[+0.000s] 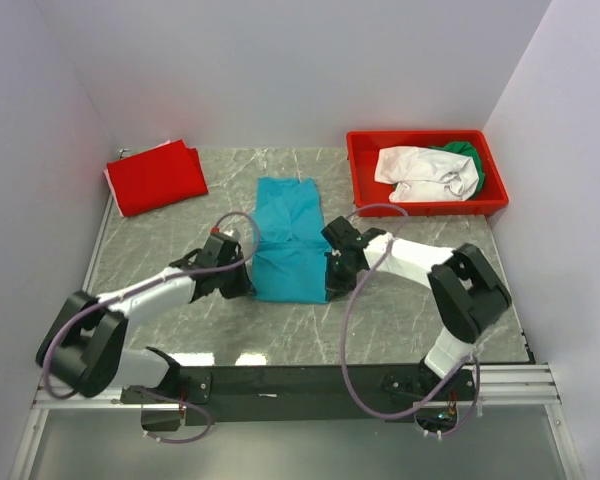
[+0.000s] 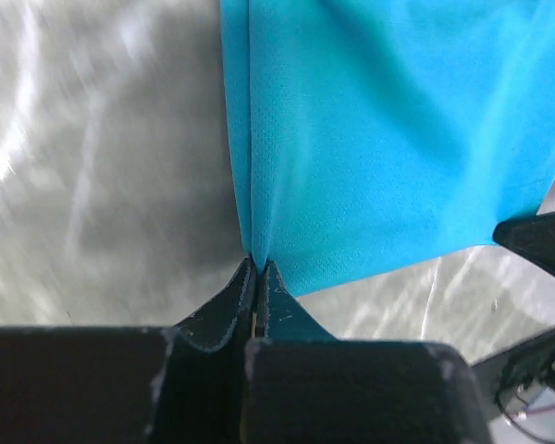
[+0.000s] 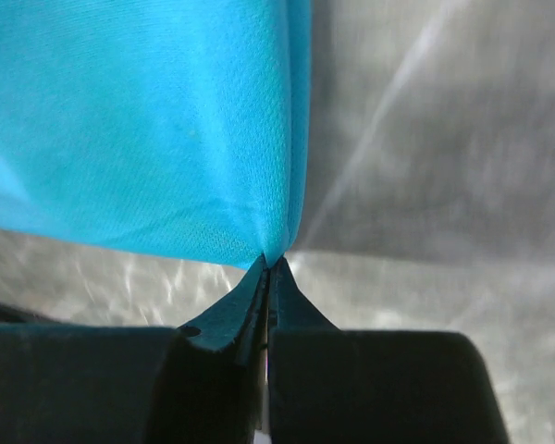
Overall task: Fold and stack the t-shirts
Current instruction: Fold the tshirt
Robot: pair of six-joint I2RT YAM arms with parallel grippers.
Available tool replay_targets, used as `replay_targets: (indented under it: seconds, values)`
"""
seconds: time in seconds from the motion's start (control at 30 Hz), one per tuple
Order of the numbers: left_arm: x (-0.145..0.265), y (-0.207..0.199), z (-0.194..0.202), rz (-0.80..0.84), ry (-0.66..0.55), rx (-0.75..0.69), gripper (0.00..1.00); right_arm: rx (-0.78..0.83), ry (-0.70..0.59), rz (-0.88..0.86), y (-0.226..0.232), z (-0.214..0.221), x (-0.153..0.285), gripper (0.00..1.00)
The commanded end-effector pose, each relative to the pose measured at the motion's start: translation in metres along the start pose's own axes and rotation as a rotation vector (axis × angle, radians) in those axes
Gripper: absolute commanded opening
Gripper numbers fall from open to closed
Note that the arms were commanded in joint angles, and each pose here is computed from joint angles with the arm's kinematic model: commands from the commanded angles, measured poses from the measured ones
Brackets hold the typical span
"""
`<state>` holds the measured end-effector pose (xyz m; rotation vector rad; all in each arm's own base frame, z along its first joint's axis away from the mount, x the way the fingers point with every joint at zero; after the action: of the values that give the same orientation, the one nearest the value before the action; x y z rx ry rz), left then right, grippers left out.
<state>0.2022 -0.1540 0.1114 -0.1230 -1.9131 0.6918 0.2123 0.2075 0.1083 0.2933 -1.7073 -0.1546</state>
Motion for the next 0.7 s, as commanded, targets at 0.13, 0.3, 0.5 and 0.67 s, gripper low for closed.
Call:
replay_targets:
  seconds: [0.13,0.3,0.5,0.67]
  values:
    - [0.038,-0.002,0.042,0.026,-0.039,0.084,0.01,-0.012,-0.081,-0.012,-0.001,0.038,0.037,0.0]
    - [0.07,-0.007,0.063,0.116,-0.04,0.095,0.01,0.013,-0.135,-0.025,0.006,0.057,0.06,0.0]
    - [0.097,-0.014,0.07,0.159,-0.071,0.113,0.01,0.023,-0.176,-0.039,0.011,0.073,0.084,0.0]
    - [0.114,-0.02,0.073,0.177,-0.057,0.095,0.01,0.027,-0.198,-0.047,0.011,0.081,0.102,0.0]
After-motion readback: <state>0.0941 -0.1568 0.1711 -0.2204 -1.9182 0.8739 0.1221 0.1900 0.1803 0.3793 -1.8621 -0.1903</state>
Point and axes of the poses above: each gripper's point midway between its finger pads, its own x axis back along the fingers, its own y axis along the line the jaws close on, z = x × y, the point moved 9 cm from there along x, back along the fingers, and after that the axes turned 9 degrees about x, right-handed, at the moved point
